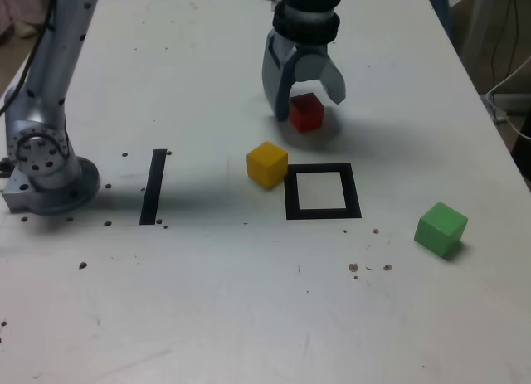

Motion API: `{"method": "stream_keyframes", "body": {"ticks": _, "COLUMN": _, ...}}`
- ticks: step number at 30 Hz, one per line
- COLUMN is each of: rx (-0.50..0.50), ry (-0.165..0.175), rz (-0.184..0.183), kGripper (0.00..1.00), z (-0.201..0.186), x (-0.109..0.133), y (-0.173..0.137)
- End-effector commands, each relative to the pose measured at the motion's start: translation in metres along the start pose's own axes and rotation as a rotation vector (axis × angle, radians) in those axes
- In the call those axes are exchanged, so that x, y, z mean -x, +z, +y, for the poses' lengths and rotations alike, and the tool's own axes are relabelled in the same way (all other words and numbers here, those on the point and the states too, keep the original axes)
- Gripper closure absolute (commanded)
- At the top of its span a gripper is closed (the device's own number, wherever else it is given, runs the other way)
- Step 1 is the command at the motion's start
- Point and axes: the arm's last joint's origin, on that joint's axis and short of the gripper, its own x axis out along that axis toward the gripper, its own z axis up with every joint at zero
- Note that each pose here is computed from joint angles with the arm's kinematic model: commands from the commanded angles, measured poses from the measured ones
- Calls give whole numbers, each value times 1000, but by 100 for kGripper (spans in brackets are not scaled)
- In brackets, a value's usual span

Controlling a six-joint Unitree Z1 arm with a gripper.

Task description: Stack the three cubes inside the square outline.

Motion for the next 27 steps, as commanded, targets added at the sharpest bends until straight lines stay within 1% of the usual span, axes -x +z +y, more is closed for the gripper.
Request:
{"method": "stream_keyframes", "body": {"ticks": 1, "rx": -1, "ry": 0, "rz": 16, "kGripper": 41, "z": 0, "x": -3, "y": 0}}
{"method": "stream_keyframes", "body": {"ticks": 6, "rx": 0, "ry": 0, "rz": 11, "kGripper": 62, "z": 0, "x": -4, "y": 0}}
{"method": "stream_keyframes", "body": {"ticks": 8, "rx": 0, "ry": -3, "rz": 4, "kGripper": 67, "z": 0, "x": -4, "y": 1}}
{"method": "stream_keyframes", "body": {"ticks": 14, "rx": 0, "ry": -15, "rz": -4, "kGripper": 70, "z": 0, "x": -6, "y": 2}}
{"method": "stream_keyframes", "body": {"ticks": 21, "rx": -6, "ry": -12, "rz": -9, "kGripper": 80, "z": 0, "x": -7, "y": 3}}
{"method": "stream_keyframes", "body": {"ticks": 24, "rx": -16, "ry": -11, "rz": -10, "kGripper": 81, "z": 0, "x": -6, "y": 2}}
{"method": "stream_keyframes", "body": {"ticks": 27, "rx": -31, "ry": -9, "rz": -20, "kGripper": 81, "z": -1, "x": 0, "y": -2}}
